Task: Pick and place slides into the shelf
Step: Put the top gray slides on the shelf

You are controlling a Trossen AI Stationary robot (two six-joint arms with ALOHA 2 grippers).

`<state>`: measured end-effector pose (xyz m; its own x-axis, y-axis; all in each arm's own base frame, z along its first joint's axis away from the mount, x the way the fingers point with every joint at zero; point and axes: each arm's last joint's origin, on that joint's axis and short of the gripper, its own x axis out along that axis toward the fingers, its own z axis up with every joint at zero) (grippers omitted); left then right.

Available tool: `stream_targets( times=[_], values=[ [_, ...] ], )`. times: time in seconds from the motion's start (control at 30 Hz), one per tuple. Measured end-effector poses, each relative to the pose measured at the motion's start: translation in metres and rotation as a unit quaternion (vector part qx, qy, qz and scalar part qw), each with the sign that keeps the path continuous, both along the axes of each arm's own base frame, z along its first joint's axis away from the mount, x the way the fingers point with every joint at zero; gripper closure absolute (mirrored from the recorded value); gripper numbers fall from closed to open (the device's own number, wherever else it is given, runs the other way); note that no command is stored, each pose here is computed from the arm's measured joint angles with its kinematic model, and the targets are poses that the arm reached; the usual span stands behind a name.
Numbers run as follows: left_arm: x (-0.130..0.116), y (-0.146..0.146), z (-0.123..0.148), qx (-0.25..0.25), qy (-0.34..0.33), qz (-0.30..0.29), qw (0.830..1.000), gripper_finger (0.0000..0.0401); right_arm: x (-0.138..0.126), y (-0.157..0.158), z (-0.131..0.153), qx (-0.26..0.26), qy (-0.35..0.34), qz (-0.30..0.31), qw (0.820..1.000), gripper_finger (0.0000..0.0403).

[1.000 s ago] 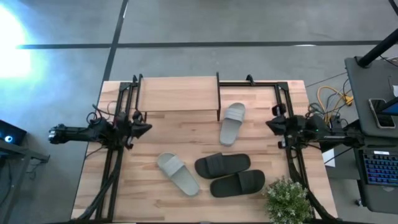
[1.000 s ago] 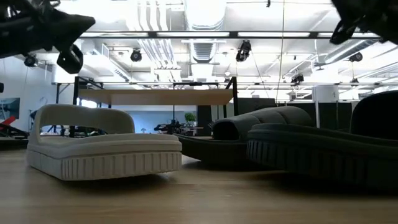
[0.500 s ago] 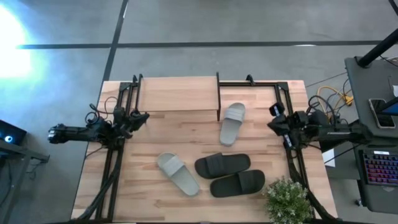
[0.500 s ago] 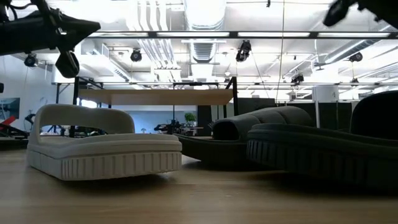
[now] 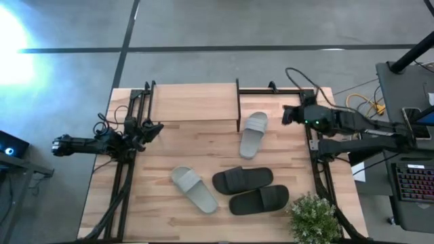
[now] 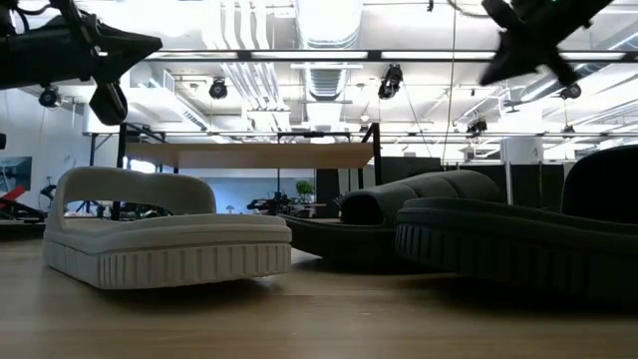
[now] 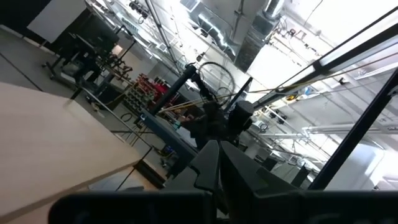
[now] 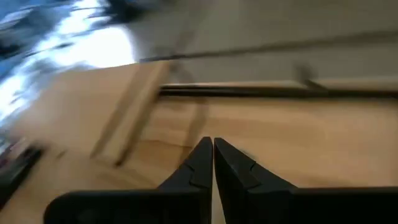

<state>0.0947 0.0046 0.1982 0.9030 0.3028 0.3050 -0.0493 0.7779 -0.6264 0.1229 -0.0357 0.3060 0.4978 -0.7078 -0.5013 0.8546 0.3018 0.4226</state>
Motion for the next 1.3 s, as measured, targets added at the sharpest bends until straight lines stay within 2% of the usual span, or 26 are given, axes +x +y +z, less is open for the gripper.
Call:
stream_targets(
  times=[0.1, 0.17, 0.37, 0.47, 0.6, 0.77, 0.93, 1.07, 1.17, 1.3],
  values=[
    [-0.001, 0.000, 0.002, -0.001, -0.014, 0.000, 1.000, 0.0401, -0.008, 0.000, 0.012, 0.040, 0.021, -0.072, 0.996, 0.0394],
    [-0.002, 0.000, 0.004, -0.002, -0.025, 0.000, 1.000, 0.0401, -0.005, -0.001, 0.022, 0.039, 0.033, -0.073, 0.996, 0.0394],
    [-0.004, 0.000, 0.008, -0.003, -0.044, 0.000, 0.999, 0.0401, 0.014, -0.003, 0.050, -0.015, 0.094, 0.003, 0.995, 0.0394],
    [-0.003, 0.000, 0.008, -0.004, -0.043, 0.004, 0.999, 0.0401, 0.022, -0.005, 0.067, -0.034, 0.099, 0.020, 0.994, 0.0394],
    [-0.004, 0.002, 0.007, 0.013, -0.032, 0.039, 0.999, 0.0401, 0.032, -0.005, 0.081, -0.062, 0.152, 0.092, 0.982, 0.0394],
    [-0.004, 0.002, 0.007, 0.021, -0.029, 0.041, 0.998, 0.0401, 0.043, -0.007, 0.100, -0.085, 0.152, 0.097, 0.980, 0.0394],
    [-0.004, 0.001, 0.008, 0.023, -0.033, 0.035, 0.999, 0.0401, 0.054, -0.008, 0.100, -0.093, 0.180, 0.118, 0.972, 0.0394],
    [-0.005, -0.002, 0.013, 0.045, -0.058, -0.019, 0.997, 0.0401, 0.063, -0.006, 0.087, -0.036, 0.187, 0.182, 0.965, 0.0394],
    [-0.005, -0.003, 0.013, 0.054, -0.061, -0.042, 0.996, 0.0401, 0.069, -0.008, 0.075, -0.009, 0.222, 0.182, 0.958, 0.0388],
    [-0.004, -0.003, 0.014, 0.054, -0.058, -0.041, 0.996, 0.0401, 0.080, -0.004, 0.070, -0.028, 0.248, 0.204, 0.947, 0.0362]
  ],
)
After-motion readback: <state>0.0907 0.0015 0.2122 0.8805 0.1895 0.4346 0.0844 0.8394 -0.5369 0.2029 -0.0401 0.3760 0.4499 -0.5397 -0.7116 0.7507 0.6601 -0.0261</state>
